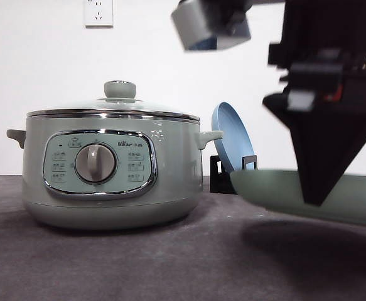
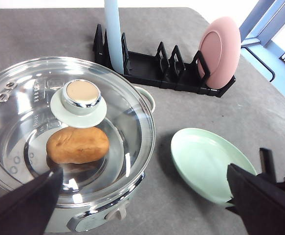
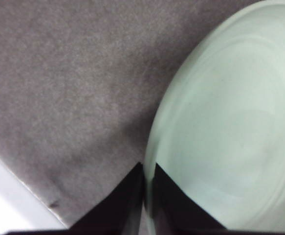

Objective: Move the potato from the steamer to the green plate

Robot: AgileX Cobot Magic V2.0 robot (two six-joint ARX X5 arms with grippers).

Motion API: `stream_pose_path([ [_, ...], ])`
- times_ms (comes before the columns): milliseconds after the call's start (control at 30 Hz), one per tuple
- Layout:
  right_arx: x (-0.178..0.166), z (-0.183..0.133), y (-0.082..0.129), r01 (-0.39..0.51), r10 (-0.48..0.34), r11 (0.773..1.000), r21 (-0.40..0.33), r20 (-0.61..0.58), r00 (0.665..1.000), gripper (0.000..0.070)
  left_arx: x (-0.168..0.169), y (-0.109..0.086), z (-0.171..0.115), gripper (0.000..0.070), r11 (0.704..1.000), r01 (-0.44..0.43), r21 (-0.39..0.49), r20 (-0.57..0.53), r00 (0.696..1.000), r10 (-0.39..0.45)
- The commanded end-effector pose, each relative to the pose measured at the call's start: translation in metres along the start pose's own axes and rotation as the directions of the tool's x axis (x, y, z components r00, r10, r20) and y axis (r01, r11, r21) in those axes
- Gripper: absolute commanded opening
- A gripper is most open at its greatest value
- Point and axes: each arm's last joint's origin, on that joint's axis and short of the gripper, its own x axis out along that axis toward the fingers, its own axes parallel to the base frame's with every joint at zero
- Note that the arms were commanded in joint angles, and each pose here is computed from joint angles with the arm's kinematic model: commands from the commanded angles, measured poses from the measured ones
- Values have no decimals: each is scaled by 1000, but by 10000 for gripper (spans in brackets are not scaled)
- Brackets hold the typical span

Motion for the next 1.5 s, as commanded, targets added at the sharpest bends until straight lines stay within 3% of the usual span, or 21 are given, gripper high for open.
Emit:
stream_pose_path([
  [0, 5, 4, 7, 0, 0, 1000, 22, -6, 1000, 5, -2, -2, 5, 700, 1000, 11, 27, 17, 1000, -11],
  [500, 27, 12, 23, -19, 19, 1000, -3, -45, 999, 18, -2, -2, 6, 700, 999, 11, 31, 25, 1000, -12],
  [600, 27, 12, 23, -16, 16, 1000, -2, -41, 999, 126, -2, -2, 6, 700, 999, 11, 32, 26, 1000, -12],
  [767, 23, 12, 22, -48, 49, 999, 8, -31, 998, 422, -2, -2, 6, 700, 999, 11, 34, 28, 1000, -12],
  [900, 12, 12, 17, -89, 89, 995, 35, 12, 996, 490, -2, -2, 6, 700, 999, 11, 36, 29, 999, -12],
  [1167, -28, 11, -18, -246, 204, 955, 165, 233, 951, 493, -2, -3, 7, 700, 999, 11, 38, 31, 999, -13],
  [1300, -43, 2, -46, -264, 178, 930, 256, 317, 932, 525, -2, -2, 7, 700, 999, 11, 39, 31, 999, -13],
  [1467, -59, -12, -83, -247, 75, 888, 388, 407, 910, 575, -2, -2, 7, 700, 999, 11, 42, 31, 999, -13],
])
